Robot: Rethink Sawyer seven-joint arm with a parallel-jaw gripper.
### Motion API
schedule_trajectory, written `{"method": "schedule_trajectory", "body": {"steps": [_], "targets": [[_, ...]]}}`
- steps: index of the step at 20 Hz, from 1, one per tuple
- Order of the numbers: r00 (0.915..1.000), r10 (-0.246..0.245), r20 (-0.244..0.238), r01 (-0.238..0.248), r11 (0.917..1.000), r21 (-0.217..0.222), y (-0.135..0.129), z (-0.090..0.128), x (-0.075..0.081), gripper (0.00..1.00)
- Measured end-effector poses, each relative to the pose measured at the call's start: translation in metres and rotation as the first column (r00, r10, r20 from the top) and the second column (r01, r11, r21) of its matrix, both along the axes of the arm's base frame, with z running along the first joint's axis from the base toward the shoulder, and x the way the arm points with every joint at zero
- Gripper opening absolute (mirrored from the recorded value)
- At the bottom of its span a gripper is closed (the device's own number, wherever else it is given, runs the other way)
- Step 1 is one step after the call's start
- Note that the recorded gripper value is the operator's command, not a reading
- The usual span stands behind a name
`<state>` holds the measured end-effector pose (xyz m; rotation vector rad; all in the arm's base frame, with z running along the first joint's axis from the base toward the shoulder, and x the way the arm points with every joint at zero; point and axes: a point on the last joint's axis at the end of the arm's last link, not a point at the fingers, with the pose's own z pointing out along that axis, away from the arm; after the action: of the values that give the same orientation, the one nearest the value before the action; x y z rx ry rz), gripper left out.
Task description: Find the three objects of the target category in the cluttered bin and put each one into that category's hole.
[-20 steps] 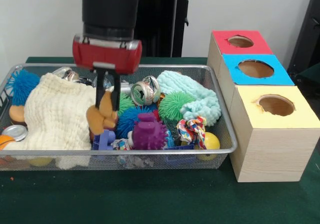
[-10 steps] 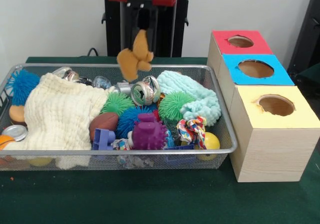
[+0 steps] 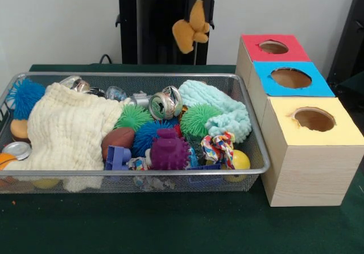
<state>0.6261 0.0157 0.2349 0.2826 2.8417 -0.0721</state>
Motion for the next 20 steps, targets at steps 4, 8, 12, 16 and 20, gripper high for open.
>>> {"method": "schedule_trajectory", "body": {"steps": [4,8,12,16,20], "targets": [[0.9983,-0.018,-0.055,0.018,0.9998,0.006,0.027,-0.006,-0.041,0.0],[0.9961,-0.028,-0.083,0.028,0.9996,-0.002,0.048,-0.013,-0.072,0.0],[0.9927,-0.068,-0.1,0.068,0.9977,-0.006,0.076,-0.024,-0.107,0.0],[0.9865,-0.132,-0.096,0.134,0.9909,0.01,0.099,-0.034,-0.133,0.0],[0.9676,-0.235,-0.092,0.241,0.9688,0.058,0.116,-0.044,-0.154,0.0]]}}
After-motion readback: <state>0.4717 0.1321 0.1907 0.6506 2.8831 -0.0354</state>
